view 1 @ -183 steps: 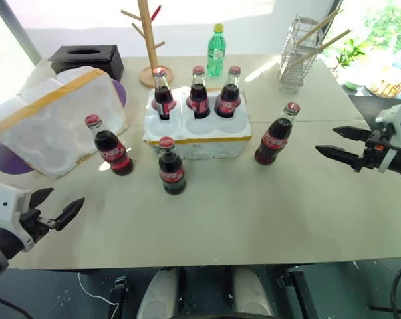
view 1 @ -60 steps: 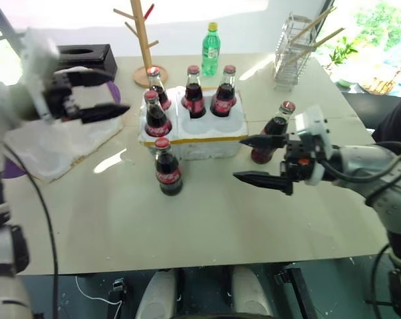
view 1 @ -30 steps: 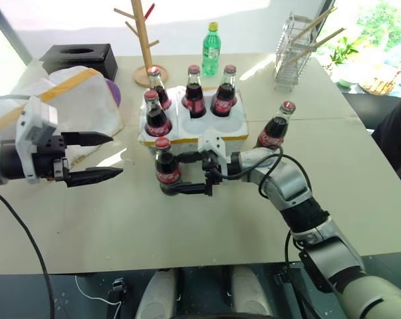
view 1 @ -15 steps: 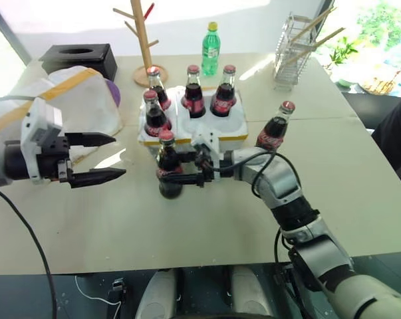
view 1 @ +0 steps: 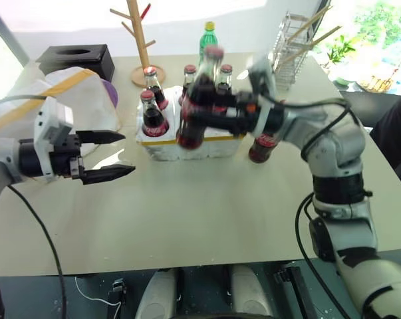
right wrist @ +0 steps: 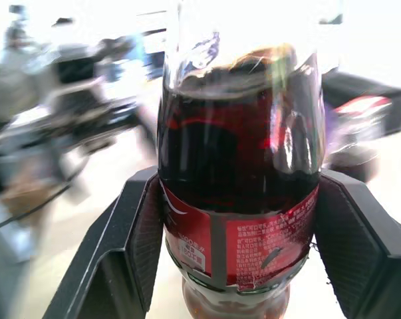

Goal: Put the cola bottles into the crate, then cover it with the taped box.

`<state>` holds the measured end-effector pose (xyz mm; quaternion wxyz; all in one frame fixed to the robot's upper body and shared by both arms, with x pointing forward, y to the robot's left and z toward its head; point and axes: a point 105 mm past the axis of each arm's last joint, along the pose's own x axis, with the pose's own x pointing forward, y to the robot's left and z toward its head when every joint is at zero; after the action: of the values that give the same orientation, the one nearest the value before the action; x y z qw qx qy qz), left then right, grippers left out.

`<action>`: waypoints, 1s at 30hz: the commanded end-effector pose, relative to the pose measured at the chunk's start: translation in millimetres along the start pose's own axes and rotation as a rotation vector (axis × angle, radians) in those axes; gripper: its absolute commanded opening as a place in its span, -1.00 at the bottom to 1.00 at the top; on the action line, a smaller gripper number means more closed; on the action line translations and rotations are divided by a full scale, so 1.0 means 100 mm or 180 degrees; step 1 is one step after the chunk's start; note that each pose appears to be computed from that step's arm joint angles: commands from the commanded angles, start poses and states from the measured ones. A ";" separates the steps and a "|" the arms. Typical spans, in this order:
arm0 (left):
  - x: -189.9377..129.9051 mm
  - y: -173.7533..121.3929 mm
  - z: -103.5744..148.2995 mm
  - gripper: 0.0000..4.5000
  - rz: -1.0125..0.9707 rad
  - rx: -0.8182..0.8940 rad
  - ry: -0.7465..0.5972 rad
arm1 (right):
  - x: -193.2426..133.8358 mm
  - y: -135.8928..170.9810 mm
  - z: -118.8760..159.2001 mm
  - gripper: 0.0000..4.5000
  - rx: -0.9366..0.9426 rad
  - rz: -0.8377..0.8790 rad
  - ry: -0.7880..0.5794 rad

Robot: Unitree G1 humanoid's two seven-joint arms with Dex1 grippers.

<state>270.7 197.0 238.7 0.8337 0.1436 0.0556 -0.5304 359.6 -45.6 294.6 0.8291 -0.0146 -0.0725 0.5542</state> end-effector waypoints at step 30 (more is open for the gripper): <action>0.29 0.05 0.23 1.00 0.0038 0.0157 -0.0480 | -0.43 0.10 -0.22 0.99 0.0066 -0.0508 0.0163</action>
<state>288.8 173.7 247.7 0.8452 0.1158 -0.0009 -0.5217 360.7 -77.1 243.3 0.8830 -0.0233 -0.0149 0.4686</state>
